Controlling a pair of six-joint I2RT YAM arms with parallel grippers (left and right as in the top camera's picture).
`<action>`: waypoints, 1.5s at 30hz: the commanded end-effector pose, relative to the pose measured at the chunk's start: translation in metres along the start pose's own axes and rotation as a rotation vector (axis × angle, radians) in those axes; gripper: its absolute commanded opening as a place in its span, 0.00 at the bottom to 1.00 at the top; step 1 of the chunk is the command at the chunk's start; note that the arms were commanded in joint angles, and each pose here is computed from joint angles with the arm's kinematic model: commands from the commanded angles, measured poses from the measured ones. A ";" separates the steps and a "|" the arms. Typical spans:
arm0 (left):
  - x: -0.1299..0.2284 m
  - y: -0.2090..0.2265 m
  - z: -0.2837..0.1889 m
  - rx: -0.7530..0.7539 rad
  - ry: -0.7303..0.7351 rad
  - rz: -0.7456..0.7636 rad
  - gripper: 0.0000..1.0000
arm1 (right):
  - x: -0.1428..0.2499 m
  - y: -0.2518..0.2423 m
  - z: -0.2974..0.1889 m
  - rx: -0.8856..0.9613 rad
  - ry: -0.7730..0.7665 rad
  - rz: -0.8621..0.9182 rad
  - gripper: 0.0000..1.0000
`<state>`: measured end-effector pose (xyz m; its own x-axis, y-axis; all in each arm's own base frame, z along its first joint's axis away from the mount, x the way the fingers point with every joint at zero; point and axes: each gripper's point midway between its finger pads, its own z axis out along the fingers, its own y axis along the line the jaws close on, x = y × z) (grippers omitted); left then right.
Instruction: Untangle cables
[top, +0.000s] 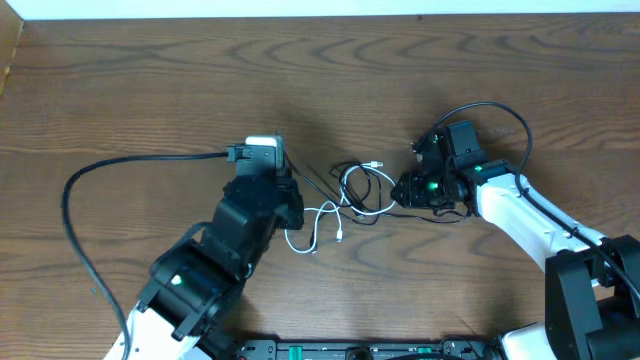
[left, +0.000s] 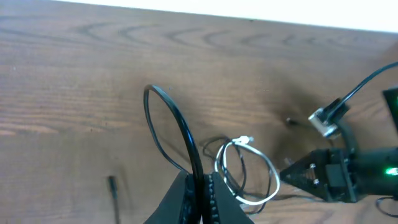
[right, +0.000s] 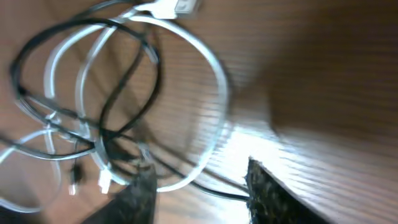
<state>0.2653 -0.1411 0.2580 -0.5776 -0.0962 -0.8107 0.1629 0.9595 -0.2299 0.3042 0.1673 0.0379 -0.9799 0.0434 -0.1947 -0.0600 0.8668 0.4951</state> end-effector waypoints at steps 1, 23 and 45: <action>0.010 0.002 0.013 -0.030 0.053 0.024 0.08 | 0.013 0.011 0.005 -0.006 0.043 0.091 0.34; 0.049 0.001 0.041 -0.054 0.232 0.065 0.07 | 0.056 0.000 0.072 0.226 0.129 0.034 0.02; 0.090 0.005 0.068 -0.091 0.411 0.099 0.08 | -0.053 -0.013 -0.174 0.239 -0.607 0.047 0.01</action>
<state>0.2697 -0.1586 0.1522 -0.8218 0.0774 -0.5644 0.1536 0.9841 -0.0888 0.3228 0.0929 0.1586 -0.7814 0.2637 -0.5656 0.0598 0.9338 0.3527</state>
